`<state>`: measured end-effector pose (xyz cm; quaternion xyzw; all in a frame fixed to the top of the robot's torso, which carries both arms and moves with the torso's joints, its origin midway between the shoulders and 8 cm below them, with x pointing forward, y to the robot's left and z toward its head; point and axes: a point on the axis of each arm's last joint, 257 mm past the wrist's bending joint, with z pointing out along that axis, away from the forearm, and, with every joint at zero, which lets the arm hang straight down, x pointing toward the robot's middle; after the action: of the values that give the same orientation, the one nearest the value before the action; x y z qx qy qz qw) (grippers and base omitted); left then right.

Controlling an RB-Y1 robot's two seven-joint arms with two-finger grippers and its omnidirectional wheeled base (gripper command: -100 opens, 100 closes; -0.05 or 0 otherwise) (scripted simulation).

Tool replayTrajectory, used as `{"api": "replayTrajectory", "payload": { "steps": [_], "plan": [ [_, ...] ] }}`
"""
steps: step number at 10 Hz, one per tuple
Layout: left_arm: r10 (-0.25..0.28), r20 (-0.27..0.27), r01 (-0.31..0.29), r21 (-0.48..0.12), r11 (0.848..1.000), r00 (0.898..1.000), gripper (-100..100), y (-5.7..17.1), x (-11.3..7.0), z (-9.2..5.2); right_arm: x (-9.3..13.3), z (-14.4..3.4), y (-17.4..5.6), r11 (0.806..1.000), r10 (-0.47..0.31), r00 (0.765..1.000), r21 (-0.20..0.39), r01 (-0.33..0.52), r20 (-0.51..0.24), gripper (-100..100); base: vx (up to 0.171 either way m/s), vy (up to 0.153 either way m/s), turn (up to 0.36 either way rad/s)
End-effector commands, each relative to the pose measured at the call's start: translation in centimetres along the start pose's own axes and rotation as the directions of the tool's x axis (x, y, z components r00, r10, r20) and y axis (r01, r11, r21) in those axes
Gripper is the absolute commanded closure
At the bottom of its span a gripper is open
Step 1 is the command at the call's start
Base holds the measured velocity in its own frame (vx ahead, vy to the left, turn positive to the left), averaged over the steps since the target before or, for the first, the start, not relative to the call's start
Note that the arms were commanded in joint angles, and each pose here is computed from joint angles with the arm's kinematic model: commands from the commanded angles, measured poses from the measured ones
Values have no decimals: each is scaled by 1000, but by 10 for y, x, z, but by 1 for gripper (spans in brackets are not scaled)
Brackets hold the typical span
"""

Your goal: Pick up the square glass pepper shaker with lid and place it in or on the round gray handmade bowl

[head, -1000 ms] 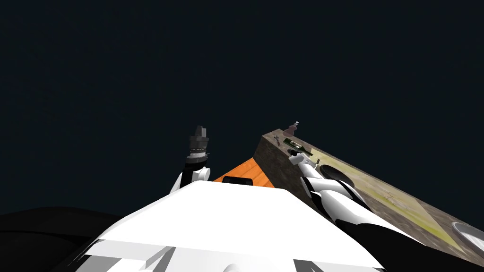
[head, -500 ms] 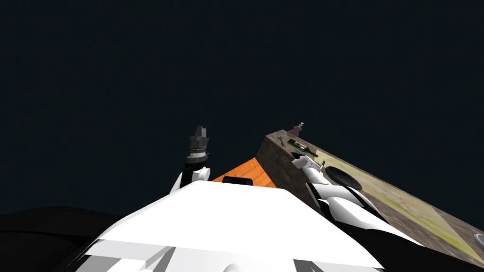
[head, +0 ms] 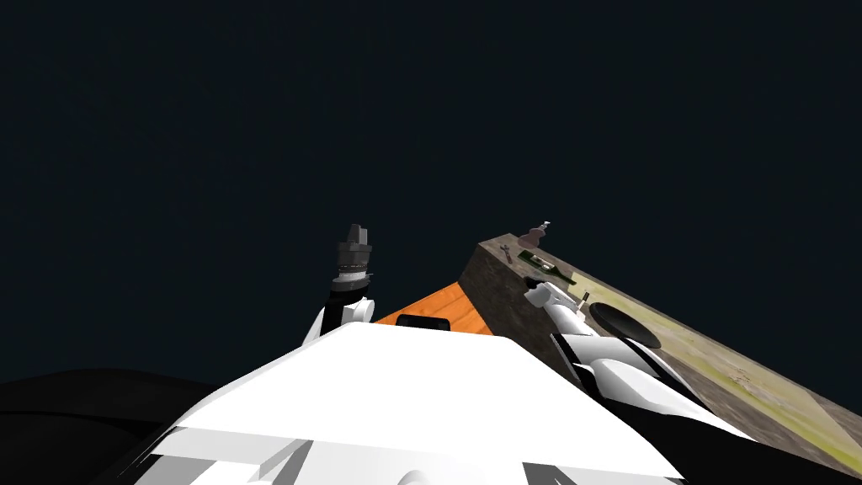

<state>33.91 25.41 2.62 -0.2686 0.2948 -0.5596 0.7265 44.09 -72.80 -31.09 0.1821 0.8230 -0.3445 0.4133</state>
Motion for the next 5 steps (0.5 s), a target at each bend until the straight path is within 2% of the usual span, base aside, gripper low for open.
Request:
{"api": "replayTrajectory", "payload": {
  "steps": [1, 2, 3, 4, 5],
  "plan": [
    [0, 0, 0, 0, 1000, 1000, 0, 0, 0, 0, 10, -3, -5, 1000, 15, 1000, 13, -15, -8, -100, -15, 22, 54],
    [0, 0, 0, 0, 1000, 1000, 0, 0, 0, 0, 22, -4, -16, 999, 8, 1000, 36, -7, -21, -100, -10, 19, 120],
    [0, 0, 0, 0, 1000, 1000, 0, 0, 0, 0, 22, -4, -16, 999, 20, 1000, 37, -20, -21, -100, -6, 11, 39],
    [0, 0, 0, 0, 1000, 1000, 0, 0, 0, 0, 34, -5, -28, 998, 4, 999, 61, -2, -34, -100, -5, 10, 87],
    [0, 0, 0, 0, 1000, 1000, 0, 0, 0, 0, 34, -5, -28, 998, 28, 999, 62, -25, -33, -100, -4, 6, 53]
  ]
}}
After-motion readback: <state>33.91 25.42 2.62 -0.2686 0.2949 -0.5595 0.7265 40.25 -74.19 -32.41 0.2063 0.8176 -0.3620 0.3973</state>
